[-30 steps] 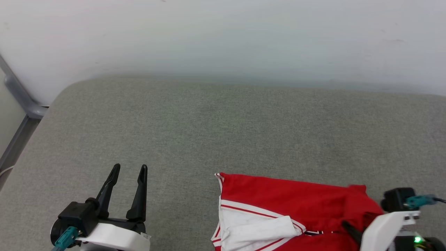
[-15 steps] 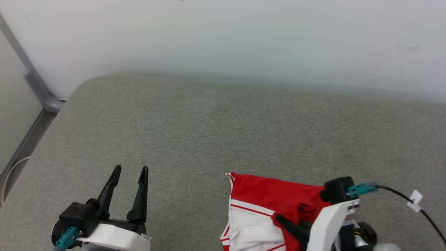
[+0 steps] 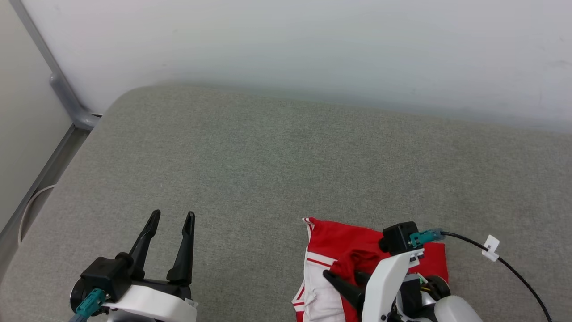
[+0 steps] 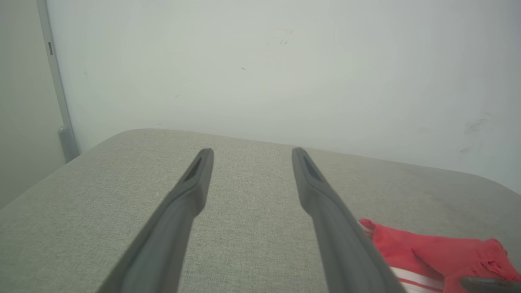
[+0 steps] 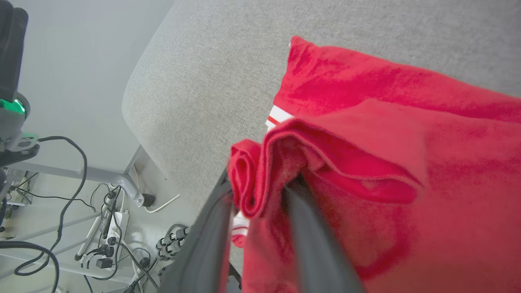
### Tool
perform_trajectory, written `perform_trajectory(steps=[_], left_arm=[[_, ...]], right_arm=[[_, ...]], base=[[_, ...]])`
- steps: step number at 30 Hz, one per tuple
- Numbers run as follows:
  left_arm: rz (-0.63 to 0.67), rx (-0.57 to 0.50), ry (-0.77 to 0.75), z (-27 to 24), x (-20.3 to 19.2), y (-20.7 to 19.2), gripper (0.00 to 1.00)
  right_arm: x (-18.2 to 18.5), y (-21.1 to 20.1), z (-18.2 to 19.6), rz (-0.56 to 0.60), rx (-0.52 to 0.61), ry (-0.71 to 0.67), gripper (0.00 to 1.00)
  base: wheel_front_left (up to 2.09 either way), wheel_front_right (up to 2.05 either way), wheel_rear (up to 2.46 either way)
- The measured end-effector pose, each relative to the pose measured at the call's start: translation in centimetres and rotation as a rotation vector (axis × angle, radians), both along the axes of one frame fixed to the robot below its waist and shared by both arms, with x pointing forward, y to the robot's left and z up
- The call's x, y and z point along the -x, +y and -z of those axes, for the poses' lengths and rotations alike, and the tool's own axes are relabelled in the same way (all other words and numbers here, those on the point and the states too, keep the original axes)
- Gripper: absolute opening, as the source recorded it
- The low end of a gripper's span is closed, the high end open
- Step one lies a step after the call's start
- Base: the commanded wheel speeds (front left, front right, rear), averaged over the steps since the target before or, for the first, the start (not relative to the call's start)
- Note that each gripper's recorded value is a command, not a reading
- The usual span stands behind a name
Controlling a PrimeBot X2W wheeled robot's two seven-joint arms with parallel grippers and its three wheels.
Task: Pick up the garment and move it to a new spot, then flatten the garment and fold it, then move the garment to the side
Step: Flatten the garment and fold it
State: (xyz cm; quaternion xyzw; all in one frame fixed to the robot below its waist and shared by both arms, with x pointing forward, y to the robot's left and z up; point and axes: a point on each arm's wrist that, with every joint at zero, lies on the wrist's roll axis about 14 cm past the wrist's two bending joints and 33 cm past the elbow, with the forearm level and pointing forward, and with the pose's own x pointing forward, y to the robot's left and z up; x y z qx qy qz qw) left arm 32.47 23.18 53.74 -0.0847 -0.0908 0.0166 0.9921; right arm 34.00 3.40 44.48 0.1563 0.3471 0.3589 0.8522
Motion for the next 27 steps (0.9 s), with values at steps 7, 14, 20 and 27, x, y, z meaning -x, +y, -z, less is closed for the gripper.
perform_trajectory(steps=[7, 14, 20, 27], left_arm=[[-0.009, 0.001, -0.003, -0.1, 0.2, 0.2, 1.00], [-0.001, 0.006, -0.020, -0.5, 0.2, -0.1, 1.00], [0.023, 0.009, -0.036, -1.0, -0.2, -1.0, 1.00], [0.073, 0.004, -0.075, -2.2, -1.0, -2.8, 1.00]], right_arm=[[2.5, 3.4, 0.0, -0.104, -0.063, 0.038, 1.00], [0.1, 2.5, -2.0, -0.033, -0.088, -0.056, 1.00], [-3.8, 0.3, -5.1, 0.029, 0.042, -0.328, 1.00], [-9.4, -10.2, -11.0, 0.208, 0.287, -0.771, 1.00]], base=[[0.00, 0.00, 0.00], [0.00, 0.00, 0.00], [0.00, 0.00, 0.00], [0.00, 0.00, 0.00]])
